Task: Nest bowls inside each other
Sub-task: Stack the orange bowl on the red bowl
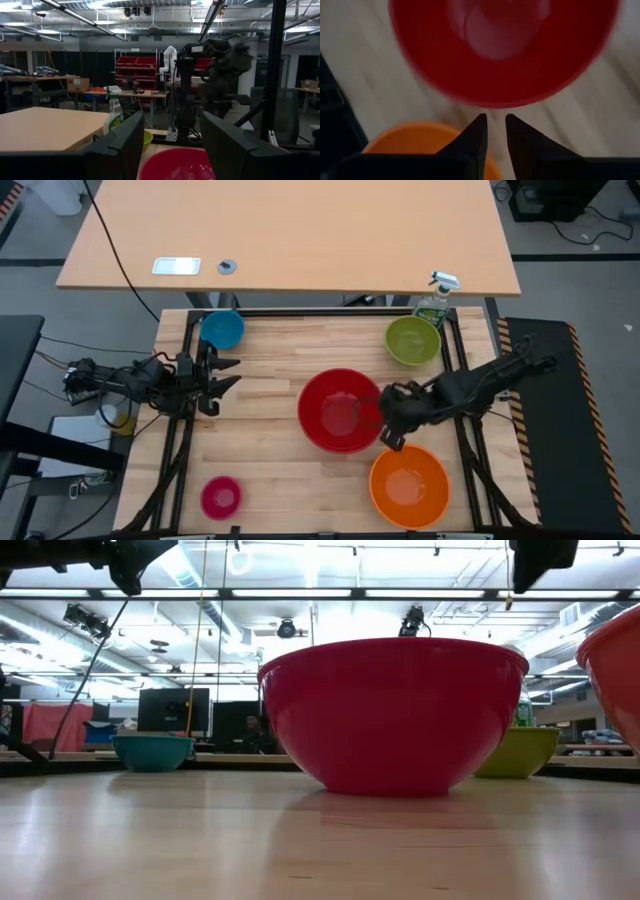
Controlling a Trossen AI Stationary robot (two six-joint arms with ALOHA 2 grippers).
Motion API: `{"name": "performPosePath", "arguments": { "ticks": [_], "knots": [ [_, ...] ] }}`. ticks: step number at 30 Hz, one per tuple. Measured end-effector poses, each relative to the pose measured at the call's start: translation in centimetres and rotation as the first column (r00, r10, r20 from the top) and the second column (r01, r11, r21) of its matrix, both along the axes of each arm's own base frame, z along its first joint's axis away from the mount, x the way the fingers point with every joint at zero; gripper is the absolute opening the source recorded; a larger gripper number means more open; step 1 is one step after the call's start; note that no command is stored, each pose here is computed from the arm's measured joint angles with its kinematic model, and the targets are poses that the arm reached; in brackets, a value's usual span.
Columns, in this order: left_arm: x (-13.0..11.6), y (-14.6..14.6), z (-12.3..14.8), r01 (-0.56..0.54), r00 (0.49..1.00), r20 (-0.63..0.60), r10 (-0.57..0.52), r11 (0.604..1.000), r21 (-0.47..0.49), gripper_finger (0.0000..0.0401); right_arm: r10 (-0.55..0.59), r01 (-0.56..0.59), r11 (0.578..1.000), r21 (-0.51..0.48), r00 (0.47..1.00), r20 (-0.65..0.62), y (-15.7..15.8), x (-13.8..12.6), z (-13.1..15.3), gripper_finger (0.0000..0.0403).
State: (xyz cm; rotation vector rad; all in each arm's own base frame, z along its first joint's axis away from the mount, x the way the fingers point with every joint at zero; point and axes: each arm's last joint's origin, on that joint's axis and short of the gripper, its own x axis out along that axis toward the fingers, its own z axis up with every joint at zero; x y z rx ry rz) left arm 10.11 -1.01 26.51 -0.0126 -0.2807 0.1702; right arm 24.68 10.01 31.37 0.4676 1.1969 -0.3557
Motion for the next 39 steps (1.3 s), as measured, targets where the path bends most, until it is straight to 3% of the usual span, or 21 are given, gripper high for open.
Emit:
{"name": "performPosePath", "arguments": {
  "ticks": [5, 10, 13, 16, 20, 23, 34, 39],
  "knots": [
    [-0.1, 0.0, 0.2, -0.009, 1.0, 0.012, 0.009, 1.0, 0.027, 0.0194, 0.092, -0.086, 0.994, 0.062, 0.99, -0.105, 1.3, 1.6, -1.7, 0.008],
    [-0.4, 0.1, 1.3, -0.018, 0.999, 0.044, 0.016, 0.999, 0.04, 0.0194, -0.021, 0.06, 0.993, 0.097, 0.933, -0.36, 0.7, 1.5, -3.6, 0.0094],
    [-0.5, 0.1, 1.5, -0.019, 0.999, 0.048, 0.017, 0.999, 0.041, 0.0194, 0.004, 0.067, 0.988, 0.137, 0.888, -0.459, 1.2, 1.5, -4.5, 0.0123],
    [-0.4, 0.1, 1.4, -0.028, 0.999, 0.029, 0.026, 0.997, 0.075, 0.0194, 0.007, 0.082, 0.983, 0.165, 0.878, -0.479, 1.8, 1.7, -4.9, 0.0165],
    [-0.4, 0.1, 1.4, -0.034, 0.999, 0.027, 0.031, 0.995, 0.091, 0.0194, -0.01, 0.093, 0.985, 0.145, 0.873, -0.488, 2.5, 1.3, -5.2, 0.0224],
    [-0.4, 0.1, 1.4, -0.034, 0.999, 0.027, 0.032, 0.995, 0.091, 0.0194, -0.021, 0.085, 0.991, 0.099, 0.856, -0.516, 3.1, 0.5, -5.6, 0.0246],
    [-0.3, 0.1, 1.2, -0.025, 1.0, 0.007, 0.025, 0.997, 0.074, 0.0194, -0.017, 0.08, 0.993, 0.086, 0.826, -0.564, 3.4, -2.3, -8.6, 0.0207],
    [-0.3, 0.1, 1.0, -0.021, 1.0, -0.004, 0.021, 0.998, 0.065, 0.0194, 0.001, 0.091, 0.984, 0.153, 0.857, -0.516, 3.3, -2.7, -10.4, 0.0191]
  ]
}}
